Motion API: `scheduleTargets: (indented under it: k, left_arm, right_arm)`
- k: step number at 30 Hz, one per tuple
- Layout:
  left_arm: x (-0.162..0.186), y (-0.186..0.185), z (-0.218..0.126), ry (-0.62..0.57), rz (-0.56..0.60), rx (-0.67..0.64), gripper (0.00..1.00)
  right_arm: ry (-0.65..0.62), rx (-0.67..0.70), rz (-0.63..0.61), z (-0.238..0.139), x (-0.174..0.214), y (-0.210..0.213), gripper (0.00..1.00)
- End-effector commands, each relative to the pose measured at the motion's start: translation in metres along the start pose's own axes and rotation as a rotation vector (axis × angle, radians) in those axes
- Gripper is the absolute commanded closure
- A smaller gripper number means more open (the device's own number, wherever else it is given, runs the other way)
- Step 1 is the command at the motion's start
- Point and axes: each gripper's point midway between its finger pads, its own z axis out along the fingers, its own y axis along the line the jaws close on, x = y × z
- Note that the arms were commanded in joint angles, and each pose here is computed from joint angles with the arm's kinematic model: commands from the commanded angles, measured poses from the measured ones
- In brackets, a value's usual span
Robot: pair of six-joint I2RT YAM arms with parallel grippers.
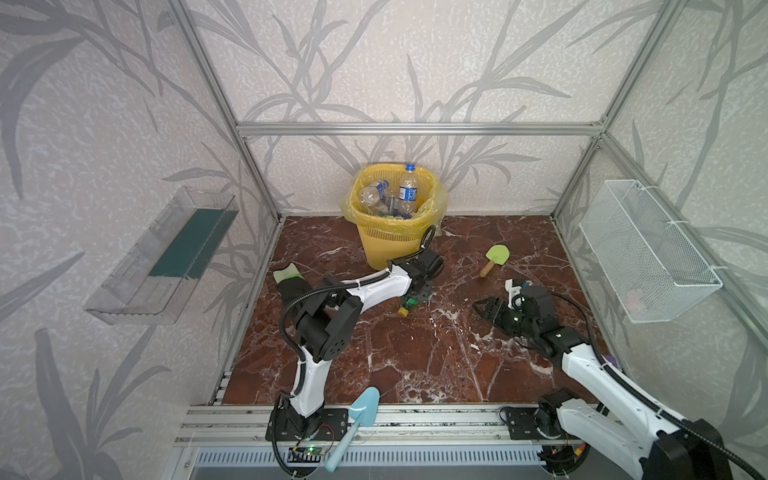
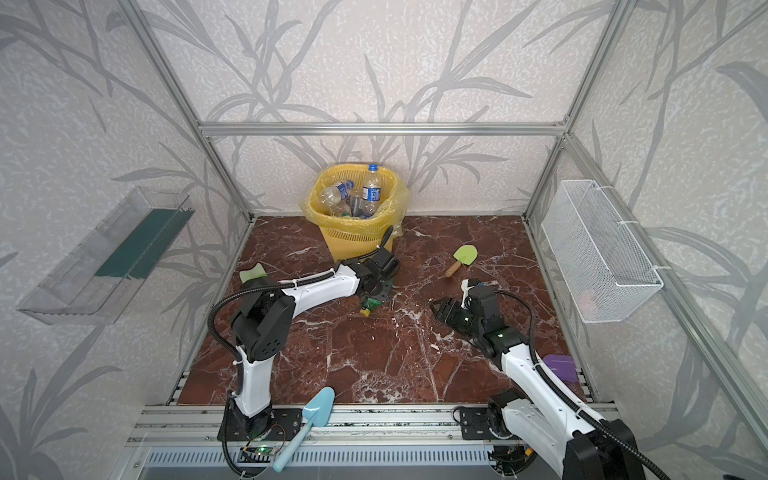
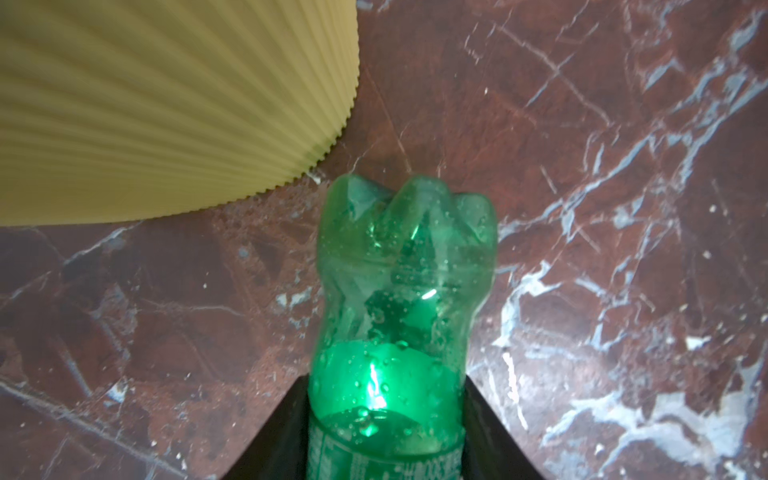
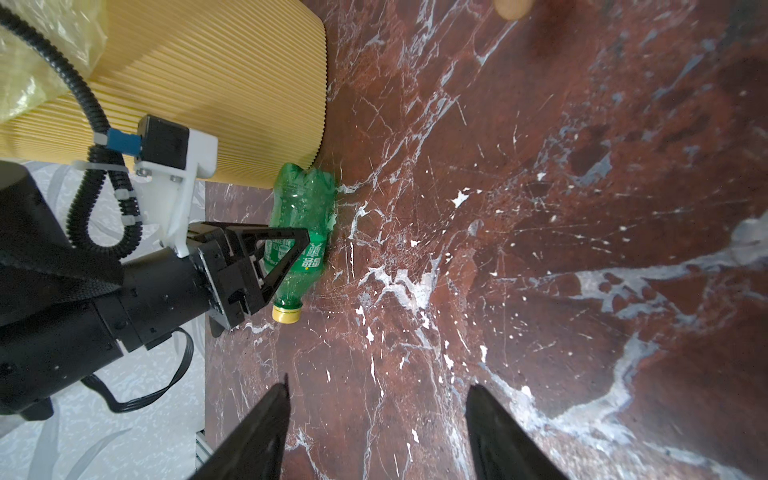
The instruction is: Throw the plastic bottles in the bin
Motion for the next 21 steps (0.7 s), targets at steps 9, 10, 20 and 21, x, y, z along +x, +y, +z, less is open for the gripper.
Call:
scheduleTargets:
  k: [9, 10, 20, 21]
  left_arm:
    - [0.134, 0.058, -0.037, 0.175, -0.27, -0.071, 0.48]
    - [0.146, 0.063, -0.041, 0.185, -0.317, -0.072, 0.47]
    - [0.192, 0.085, -0.066, 0.167, -0.614, -0.062, 0.39]
    - [0.191, 0.086, -0.067, 0.164, -0.629, -0.058, 0.36]
  right_arm:
    - [0.011, -0.015, -0.015, 0.004, -0.004, 0.006, 0.34]
    - [0.015, -0.015, -0.015, 0.005, -0.004, 0.007, 0.35]
    - [0.044, -0.009, -0.021, 0.014, -0.004, 0.009, 0.36]
    - [0.045, -0.008, -0.021, 0.015, -0.004, 0.009, 0.36]
